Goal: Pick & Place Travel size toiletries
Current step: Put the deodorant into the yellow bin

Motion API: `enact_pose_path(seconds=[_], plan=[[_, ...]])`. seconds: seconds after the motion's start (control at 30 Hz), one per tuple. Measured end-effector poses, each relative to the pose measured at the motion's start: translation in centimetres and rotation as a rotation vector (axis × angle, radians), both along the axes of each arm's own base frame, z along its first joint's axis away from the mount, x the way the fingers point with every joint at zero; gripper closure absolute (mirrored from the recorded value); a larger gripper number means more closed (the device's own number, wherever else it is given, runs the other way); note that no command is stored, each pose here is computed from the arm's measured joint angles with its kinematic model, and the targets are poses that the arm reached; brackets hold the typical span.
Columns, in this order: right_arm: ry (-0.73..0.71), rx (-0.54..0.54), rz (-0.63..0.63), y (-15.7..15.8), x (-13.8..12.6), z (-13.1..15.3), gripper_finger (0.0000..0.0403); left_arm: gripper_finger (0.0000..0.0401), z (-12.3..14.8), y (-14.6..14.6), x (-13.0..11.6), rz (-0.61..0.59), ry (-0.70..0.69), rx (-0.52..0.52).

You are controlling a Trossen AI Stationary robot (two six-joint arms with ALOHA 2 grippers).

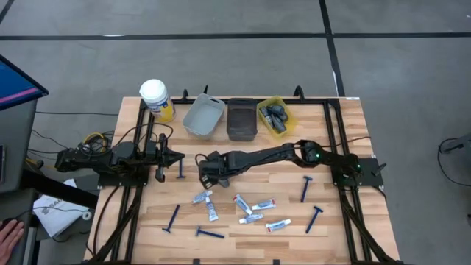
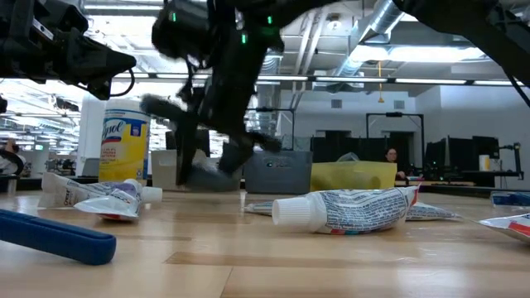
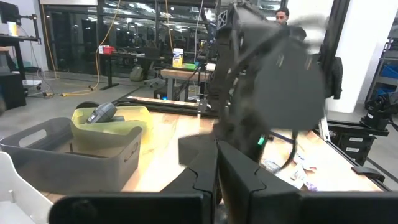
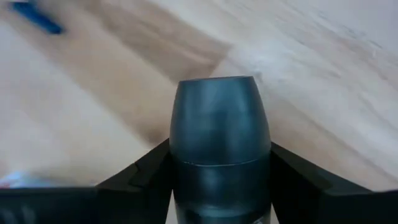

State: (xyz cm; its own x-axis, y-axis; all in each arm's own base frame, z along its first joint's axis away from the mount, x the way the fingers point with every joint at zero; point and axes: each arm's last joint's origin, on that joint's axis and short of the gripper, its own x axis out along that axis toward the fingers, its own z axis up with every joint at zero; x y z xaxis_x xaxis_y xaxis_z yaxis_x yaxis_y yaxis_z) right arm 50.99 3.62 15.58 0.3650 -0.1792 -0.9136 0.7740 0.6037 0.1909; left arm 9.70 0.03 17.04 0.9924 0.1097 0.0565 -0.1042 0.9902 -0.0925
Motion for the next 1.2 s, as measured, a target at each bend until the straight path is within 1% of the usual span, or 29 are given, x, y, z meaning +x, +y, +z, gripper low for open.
enact_pose_path(seconds=[0.13,0.2,0.3,0.37,0.43,0.47,0.53,0.6,0.63,0.67,0.73,0.9,1.03,1.2], plan=[[-0.028,-0.035,0.028,-1.4,0.3,3.1,0.0194,0.0391,0.0,0.0,0.0,0.0,0.0,0.0],[-0.022,-0.059,0.054,-2.4,0.4,4.4,0.0196,0.0391,0.0,0.0,0.0,0.0,0.0,0.0],[-0.054,-0.086,0.08,-3.9,0.5,6.7,0.0204,0.0391,0.0,0.0,0.0,0.0,0.0,0.0],[-0.058,-0.095,0.085,-5.0,0.0,7.7,0.0204,0.0391,0.0,0.0,0.0,0.0,0.0,0.0],[-0.028,-0.103,0.079,-6.3,-0.8,8.4,0.0204,0.0391,0.0,0.0,0.0,0.0,-0.001,0.0],[-0.04,-0.112,0.071,-7.1,-1.0,9.1,0.0202,0.0391,0.0,0.0,0.0,0.0,-0.001,0.0],[0.014,-0.134,0.079,-8.4,-2.3,10.5,0.0198,0.0391,0.0,0.0,0.0,0.0,-0.001,0.0],[0.001,-0.166,0.074,-9.6,-3.1,12.1,0.0198,0.0391,0.0,0.0,0.0,0.0,-0.001,0.0],[0.024,-0.181,0.078,-10.0,-3.8,12.8,0.0199,0.0391,0.0,0.0,0.0,0.0,-0.001,0.0],[0.063,-0.199,0.08,-10.6,-4.6,13.4,0.0201,0.0391,0.0,0.0,0.0,0.0,-0.001,0.0],[0.067,-0.233,0.076,-11.8,-5.5,14.7,0.0204,0.0391,0.0,0.0,0.0,0.0,-0.001,0.0],[0.162,-0.296,0.05,-15.2,-9.0,17.5,0.0197,0.0391,0.0,0.0,0.0,0.0,-0.001,0.0],[0.23,-0.309,0.043,-17.2,-11.0,18.5,0.0196,0.0391,0.0,0.0,0.0,0.0,-0.001,0.0],[0.295,-0.31,0.054,-19.2,-12.7,19.0,0.0202,0.0391,0.0,0.0,0.0,0.0,-0.001,0.0]])
